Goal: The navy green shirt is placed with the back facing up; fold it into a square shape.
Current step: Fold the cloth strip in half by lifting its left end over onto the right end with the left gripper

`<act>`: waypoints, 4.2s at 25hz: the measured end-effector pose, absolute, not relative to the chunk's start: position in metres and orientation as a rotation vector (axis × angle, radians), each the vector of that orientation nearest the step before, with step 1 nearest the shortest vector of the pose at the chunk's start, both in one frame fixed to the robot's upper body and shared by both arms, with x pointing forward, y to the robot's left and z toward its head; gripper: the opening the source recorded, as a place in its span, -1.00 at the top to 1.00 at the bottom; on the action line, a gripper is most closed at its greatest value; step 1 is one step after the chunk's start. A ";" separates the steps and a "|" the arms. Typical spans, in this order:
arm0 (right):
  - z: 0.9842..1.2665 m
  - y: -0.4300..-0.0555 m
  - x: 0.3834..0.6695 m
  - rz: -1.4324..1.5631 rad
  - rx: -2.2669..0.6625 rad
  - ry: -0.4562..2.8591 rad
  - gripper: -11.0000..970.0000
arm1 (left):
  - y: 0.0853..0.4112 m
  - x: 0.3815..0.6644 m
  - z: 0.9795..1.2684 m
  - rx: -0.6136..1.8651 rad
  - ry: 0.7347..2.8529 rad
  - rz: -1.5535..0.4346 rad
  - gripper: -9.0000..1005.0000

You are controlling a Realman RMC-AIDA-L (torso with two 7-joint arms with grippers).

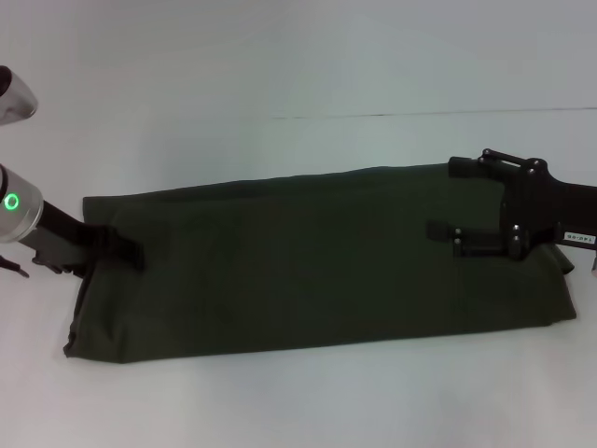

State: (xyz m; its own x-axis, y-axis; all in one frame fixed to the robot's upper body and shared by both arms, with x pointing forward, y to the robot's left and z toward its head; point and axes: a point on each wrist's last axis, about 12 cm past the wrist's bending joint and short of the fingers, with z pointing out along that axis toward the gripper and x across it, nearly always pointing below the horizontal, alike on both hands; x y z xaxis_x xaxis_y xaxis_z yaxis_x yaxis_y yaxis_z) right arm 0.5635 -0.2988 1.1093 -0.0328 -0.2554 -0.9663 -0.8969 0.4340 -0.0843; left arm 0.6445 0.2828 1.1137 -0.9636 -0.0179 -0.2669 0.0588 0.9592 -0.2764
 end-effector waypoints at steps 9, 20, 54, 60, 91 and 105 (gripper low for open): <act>1.111 -0.299 0.565 0.702 -1.052 1.552 -0.94 | 0.282 0.645 1.115 0.033 2.841 -0.411 -0.72; 1.111 -0.299 0.564 0.707 -1.048 1.554 -0.94 | 0.286 0.646 1.114 0.025 2.828 -0.380 -0.72; 1.113 -0.299 0.564 0.710 -1.027 1.537 -0.94 | 0.282 0.644 1.108 0.040 2.843 -0.384 -0.44; 1.113 -0.299 0.564 0.709 -1.028 1.537 -0.94 | 0.282 0.643 1.108 0.045 2.844 -0.383 -0.34; 1.113 -0.301 0.561 0.702 -1.017 1.532 -0.94 | 0.285 0.642 1.109 0.072 2.847 -0.378 0.96; 1.112 -0.300 0.559 0.703 -1.004 1.527 -0.94 | 0.295 0.644 1.130 0.185 2.853 -0.368 0.96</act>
State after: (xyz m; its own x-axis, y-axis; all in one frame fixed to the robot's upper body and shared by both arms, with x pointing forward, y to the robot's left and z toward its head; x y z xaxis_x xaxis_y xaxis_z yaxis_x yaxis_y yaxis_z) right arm 0.5594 -0.3003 1.1123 -0.0149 -0.2188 -0.9757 -0.8833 0.4601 -0.0897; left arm 0.6443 0.2946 1.1300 -0.9586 0.0925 -0.2694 0.1579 0.9598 -0.2322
